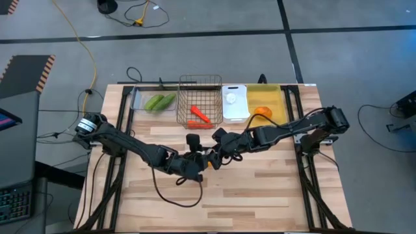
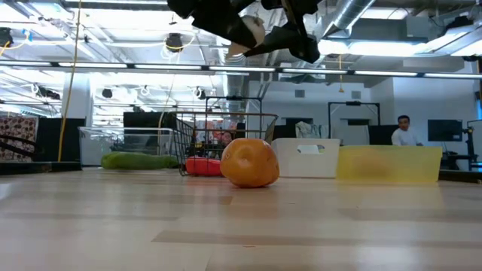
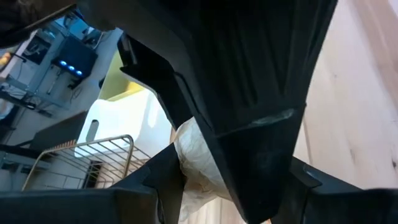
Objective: Sort produce into baskets
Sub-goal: Put the garlic into the white bin
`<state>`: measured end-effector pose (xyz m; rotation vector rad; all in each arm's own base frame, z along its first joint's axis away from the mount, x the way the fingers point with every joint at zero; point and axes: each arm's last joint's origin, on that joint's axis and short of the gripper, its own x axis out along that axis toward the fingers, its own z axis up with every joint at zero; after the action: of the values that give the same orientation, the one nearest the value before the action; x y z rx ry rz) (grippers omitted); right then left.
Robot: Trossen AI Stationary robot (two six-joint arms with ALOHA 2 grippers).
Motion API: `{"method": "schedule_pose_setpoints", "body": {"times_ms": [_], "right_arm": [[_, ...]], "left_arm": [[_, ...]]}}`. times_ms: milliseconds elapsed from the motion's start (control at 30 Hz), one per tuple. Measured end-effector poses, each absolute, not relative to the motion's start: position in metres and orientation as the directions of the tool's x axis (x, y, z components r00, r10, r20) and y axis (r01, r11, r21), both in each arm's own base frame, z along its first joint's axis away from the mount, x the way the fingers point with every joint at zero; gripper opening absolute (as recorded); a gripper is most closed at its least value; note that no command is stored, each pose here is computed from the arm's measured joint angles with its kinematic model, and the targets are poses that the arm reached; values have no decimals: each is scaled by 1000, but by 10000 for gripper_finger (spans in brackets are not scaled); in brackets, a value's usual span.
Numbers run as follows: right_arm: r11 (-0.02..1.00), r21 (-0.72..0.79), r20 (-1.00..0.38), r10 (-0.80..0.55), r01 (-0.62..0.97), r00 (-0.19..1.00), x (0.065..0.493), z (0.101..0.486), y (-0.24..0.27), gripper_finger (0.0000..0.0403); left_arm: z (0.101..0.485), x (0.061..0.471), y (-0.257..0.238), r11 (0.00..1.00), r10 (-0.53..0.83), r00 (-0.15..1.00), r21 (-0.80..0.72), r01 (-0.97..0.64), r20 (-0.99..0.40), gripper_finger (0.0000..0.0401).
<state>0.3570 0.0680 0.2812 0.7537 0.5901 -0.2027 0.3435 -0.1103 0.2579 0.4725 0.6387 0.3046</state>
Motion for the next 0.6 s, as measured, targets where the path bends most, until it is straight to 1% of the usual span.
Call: {"method": "schedule_pose_setpoints", "body": {"times_ms": [133, 267, 467, 600], "right_arm": [[719, 583, -572, 32, 379, 819, 357, 281, 68, 284], [719, 582, -574, 32, 380, 818, 357, 281, 68, 267], [718, 581, -577, 29, 384, 817, 357, 281, 68, 212], [715, 581, -577, 26, 388, 817, 357, 281, 66, 174]], "left_arm": [[258, 344, -110, 852, 410, 767, 507, -129, -494, 161], [258, 344, -110, 852, 410, 767, 506, -130, -493, 161], [258, 344, -110, 842, 411, 768, 529, -111, -492, 162], [258, 344, -110, 843, 415, 767, 523, -121, -491, 177]]}}
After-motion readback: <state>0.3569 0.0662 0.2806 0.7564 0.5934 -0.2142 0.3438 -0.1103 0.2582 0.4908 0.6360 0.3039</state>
